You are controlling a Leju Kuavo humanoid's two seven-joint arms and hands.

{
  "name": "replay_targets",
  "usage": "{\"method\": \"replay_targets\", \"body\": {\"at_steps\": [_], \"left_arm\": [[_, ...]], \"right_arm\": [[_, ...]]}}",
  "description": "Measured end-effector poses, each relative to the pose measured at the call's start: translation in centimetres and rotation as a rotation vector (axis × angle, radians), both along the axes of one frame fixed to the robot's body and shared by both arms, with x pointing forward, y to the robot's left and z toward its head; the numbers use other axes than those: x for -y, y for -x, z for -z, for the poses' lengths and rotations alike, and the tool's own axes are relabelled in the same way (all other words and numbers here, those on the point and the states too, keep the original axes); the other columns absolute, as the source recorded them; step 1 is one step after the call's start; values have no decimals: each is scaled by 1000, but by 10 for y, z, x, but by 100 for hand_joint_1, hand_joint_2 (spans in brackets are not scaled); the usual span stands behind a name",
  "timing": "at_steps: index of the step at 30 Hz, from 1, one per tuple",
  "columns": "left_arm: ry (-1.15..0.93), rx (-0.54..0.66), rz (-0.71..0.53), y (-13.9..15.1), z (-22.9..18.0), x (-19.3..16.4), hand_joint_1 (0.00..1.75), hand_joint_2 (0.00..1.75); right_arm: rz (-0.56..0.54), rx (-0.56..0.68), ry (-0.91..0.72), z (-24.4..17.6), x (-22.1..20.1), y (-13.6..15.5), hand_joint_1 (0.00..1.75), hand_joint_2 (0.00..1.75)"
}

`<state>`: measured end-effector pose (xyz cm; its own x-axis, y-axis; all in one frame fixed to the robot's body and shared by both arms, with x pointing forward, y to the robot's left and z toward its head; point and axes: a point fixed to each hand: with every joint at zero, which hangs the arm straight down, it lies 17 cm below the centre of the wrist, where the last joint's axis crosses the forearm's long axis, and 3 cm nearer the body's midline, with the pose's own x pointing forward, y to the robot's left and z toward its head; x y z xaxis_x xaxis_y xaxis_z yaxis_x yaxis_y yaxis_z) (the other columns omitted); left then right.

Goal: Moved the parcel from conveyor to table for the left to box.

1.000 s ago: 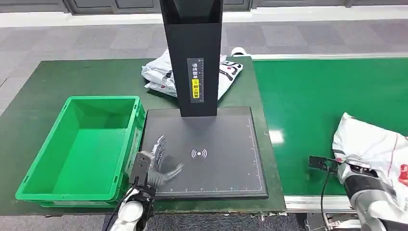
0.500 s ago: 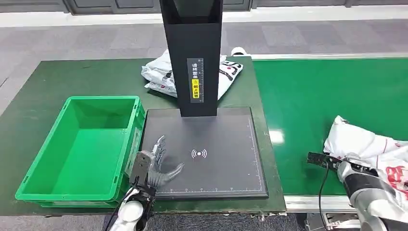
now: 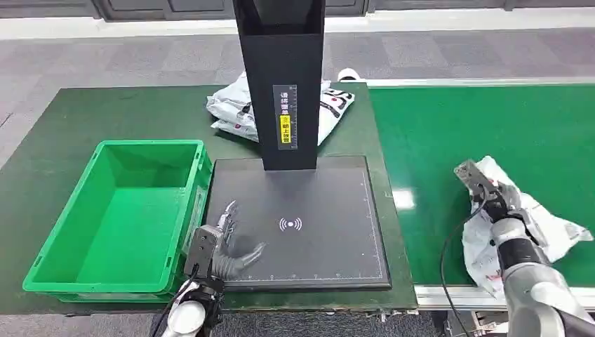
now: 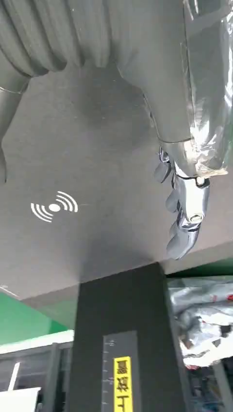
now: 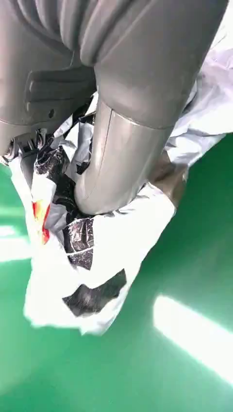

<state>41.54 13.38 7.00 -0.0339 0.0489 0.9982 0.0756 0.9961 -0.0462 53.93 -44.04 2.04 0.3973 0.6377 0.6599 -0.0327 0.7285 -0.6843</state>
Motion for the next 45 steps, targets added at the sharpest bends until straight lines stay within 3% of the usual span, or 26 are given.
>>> {"method": "replay_targets", "body": {"at_steps": [3, 7, 12, 17, 29, 45], "left_arm": [[-8, 6, -20, 0, -3, -3, 0, 175], [-8, 11, -29, 0, -6, -4, 0, 175], [-4, 20, -32, 2, -6, -4, 0, 175], [-2, 19, -33, 4, -4, -5, 0, 175], [4, 32, -24, 2, -8, -2, 0, 175], [4, 35, -21, 1, -10, -1, 0, 175]], "right_arm": [[-36, 175, -150, -46, -40, -27, 175, 175], [-69, 320, -279, -97, -87, -43, 175, 175], [-195, 432, -300, -146, -147, -43, 175, 175], [-293, 492, -305, -170, -184, -35, 175, 175], [-638, 441, -361, -164, -336, 12, 175, 175], [-721, 412, -383, -161, -374, 29, 175, 175]]}}
